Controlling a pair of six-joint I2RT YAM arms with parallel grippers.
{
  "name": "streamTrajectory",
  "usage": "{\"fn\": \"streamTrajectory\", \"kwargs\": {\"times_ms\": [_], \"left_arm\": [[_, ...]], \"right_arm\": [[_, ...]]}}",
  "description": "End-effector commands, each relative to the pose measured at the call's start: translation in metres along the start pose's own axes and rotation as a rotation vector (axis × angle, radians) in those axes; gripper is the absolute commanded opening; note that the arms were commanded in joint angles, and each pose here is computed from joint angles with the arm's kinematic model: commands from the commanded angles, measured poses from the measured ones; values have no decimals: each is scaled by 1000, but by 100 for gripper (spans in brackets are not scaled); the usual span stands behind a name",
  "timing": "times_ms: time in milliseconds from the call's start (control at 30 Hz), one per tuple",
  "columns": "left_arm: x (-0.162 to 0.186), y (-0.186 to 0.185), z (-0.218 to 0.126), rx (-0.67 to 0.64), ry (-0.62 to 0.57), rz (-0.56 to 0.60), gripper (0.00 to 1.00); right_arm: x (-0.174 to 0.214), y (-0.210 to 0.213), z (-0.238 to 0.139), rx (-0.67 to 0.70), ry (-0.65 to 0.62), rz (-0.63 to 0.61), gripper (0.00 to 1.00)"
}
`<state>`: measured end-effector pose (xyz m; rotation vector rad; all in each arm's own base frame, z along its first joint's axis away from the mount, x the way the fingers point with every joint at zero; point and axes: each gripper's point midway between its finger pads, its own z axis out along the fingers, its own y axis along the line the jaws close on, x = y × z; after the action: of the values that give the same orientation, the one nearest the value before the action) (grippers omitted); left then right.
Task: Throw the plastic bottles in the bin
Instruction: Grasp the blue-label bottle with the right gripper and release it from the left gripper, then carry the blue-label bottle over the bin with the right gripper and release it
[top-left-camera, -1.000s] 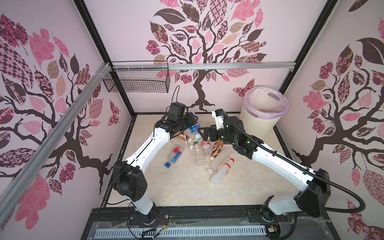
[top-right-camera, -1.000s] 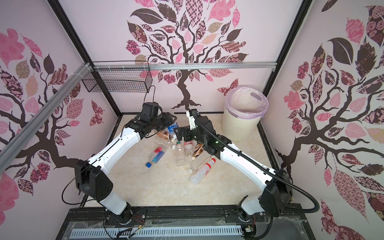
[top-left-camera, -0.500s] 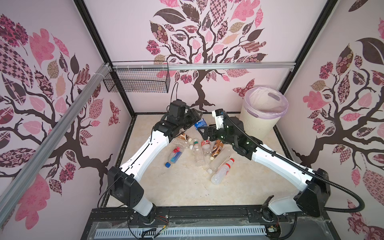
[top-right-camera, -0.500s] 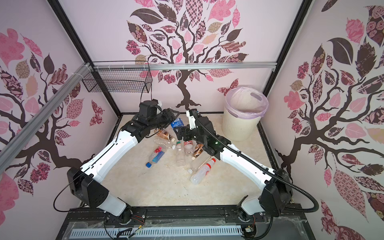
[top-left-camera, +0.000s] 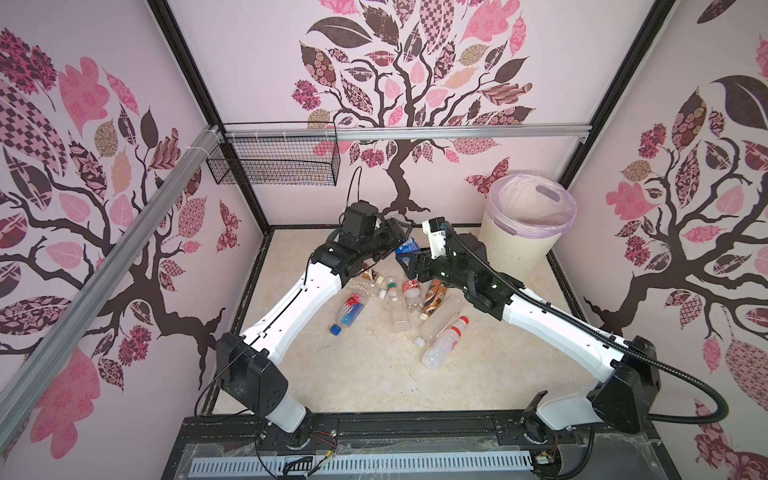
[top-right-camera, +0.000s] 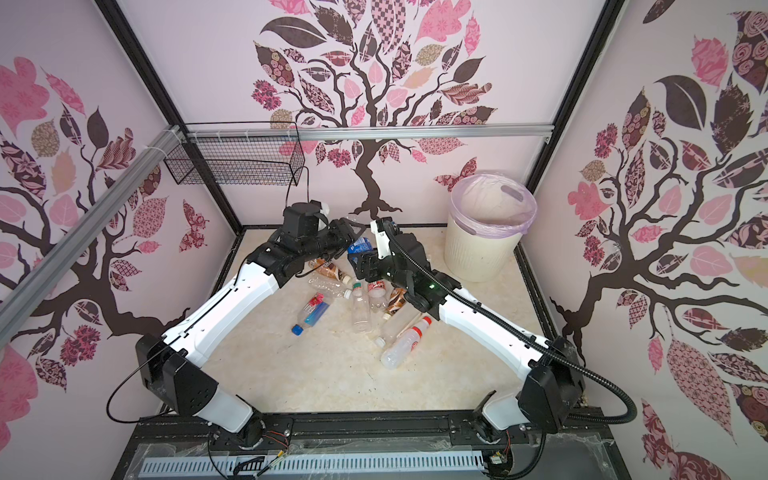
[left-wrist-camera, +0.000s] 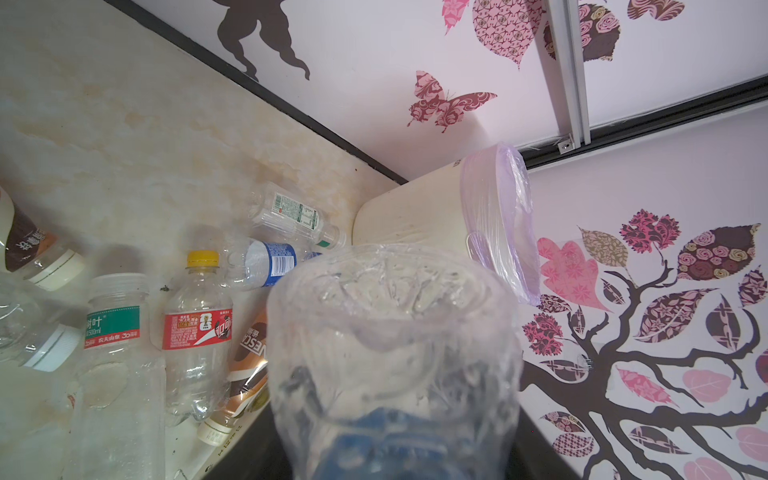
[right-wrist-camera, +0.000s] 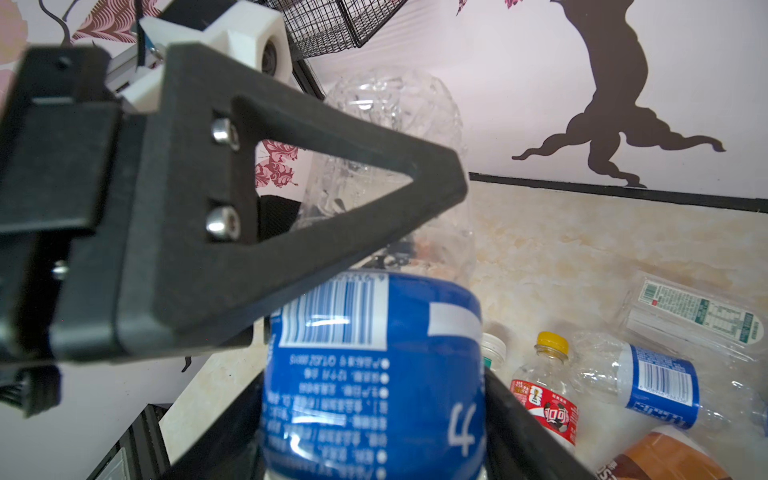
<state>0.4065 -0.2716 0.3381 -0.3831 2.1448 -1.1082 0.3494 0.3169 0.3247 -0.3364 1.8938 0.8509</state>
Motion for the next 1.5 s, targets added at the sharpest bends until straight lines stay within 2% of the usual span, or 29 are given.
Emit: {"fn": "streamTrajectory", "kwargs": {"times_ms": [0, 200, 267, 367, 600, 800, 933, 1133, 1267, 1400, 1467], "left_arm": [[-1, -20, -11, 61, -8, 9, 59], [-4, -20, -17, 55, -26, 11, 73], [-6, -21, -20, 50, -32, 17, 81], [-12, -23, -27, 41, -49, 34, 98], [-38, -35, -49, 62, -122, 80, 98], [-49, -64, -65, 158, -191, 152, 98], [-45, -95, -70, 230, -203, 231, 98], [-23, -156, -75, 383, -172, 370, 98], [-7, -187, -78, 454, -175, 453, 98], [3, -195, -73, 490, -153, 451, 98], [6, -192, -67, 486, -139, 438, 98]], "right_arm": [[-11, 5, 5, -3, -27, -5, 65], [-11, 0, 2, 18, -26, 2, 56], [-10, -1, 1, 29, -21, 3, 55], [-13, -6, -6, 50, -23, 0, 55], [-34, -37, -36, 168, -46, -3, 55], [-79, -51, -77, 352, -122, -129, 56], [-134, -49, -123, 481, -252, -214, 56], [-223, -35, -214, 675, -505, -315, 55], [-267, -22, -267, 777, -637, -363, 54], [-289, -26, -290, 898, -709, -413, 54], [-294, -49, -286, 945, -698, -408, 55]]}}
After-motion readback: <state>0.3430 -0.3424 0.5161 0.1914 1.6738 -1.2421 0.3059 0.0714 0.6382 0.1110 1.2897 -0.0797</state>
